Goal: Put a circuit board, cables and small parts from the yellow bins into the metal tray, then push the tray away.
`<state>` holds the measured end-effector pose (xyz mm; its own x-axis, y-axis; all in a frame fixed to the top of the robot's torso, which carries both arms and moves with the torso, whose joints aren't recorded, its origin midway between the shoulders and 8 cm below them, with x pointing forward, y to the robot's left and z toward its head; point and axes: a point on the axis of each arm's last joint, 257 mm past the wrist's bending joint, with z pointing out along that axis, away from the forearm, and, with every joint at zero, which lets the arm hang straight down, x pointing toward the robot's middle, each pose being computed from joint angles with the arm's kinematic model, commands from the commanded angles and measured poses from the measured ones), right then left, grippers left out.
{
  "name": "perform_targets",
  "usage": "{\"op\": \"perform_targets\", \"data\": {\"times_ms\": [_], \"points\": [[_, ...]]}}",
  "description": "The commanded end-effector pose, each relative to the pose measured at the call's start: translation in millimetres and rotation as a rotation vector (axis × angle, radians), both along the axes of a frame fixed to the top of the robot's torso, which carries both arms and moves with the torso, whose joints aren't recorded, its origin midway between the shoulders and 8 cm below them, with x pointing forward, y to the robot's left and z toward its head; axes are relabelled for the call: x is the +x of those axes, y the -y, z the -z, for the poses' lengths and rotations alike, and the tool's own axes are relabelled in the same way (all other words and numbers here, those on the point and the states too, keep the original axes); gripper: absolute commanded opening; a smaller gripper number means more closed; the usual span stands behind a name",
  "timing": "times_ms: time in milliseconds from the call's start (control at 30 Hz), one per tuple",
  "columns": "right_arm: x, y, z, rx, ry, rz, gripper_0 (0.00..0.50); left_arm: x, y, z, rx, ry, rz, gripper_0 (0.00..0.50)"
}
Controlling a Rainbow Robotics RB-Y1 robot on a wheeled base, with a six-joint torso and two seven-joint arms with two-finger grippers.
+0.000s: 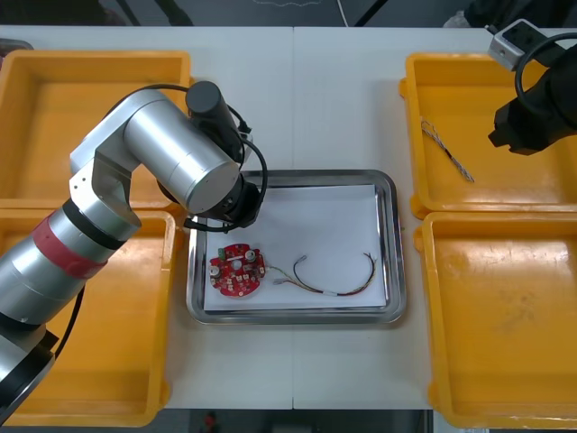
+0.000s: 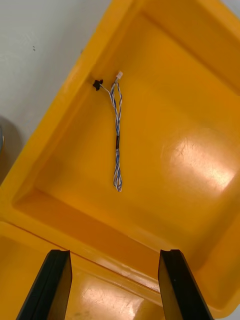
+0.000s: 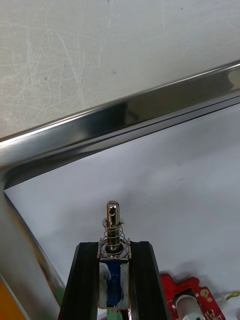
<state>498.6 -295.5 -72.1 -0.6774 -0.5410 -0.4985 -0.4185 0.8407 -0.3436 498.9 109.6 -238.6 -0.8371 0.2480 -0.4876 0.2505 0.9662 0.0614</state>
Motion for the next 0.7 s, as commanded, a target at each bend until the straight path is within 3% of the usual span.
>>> {"op": "perform_targets", "data": {"times_ms": [33, 333, 367, 400, 500, 533, 700], "points": [[17.7, 20.3, -26.9, 0.034, 0.007, 0.081, 0.5, -2.5, 15.8, 10.3, -0.054, -0.001, -0.058, 0.001], [30.2, 19.8, -4.9, 0.042, -0.111, 0.107, 0.5, -1.4, 14.9, 15.9, -0.05, 0.006, -0.063, 0.012], [30.6, 19.5, -3.8, 0.044, -0.117, 0.106, 0.5, -1.7, 15.1, 17.3, -0.053, 0.005, -0.066, 0.04], [30.7, 20.8, -0.2, 0.047, -0.133, 0.109, 0.5, 0.1, 13.7, 16.7, -0.052, 0.014, -0.067, 0.182], [43.1, 16.5, 4.1, 0.052, -0.123, 0.091, 0.5, 0.8, 10.1, 18.0, -0.046, 0.017, -0.072, 0.468], [47.1, 15.0, 5.8, 0.048, -0.117, 0.084, 0.5, 0.8, 10.1, 18.0, -0.046, 0.017, -0.072, 0.498], [68.9, 7.5, 14.9, 0.043, -0.095, 0.063, 0.5, 1.4, 12.0, 14.1, -0.048, 0.027, -0.069, 0.5]]}}
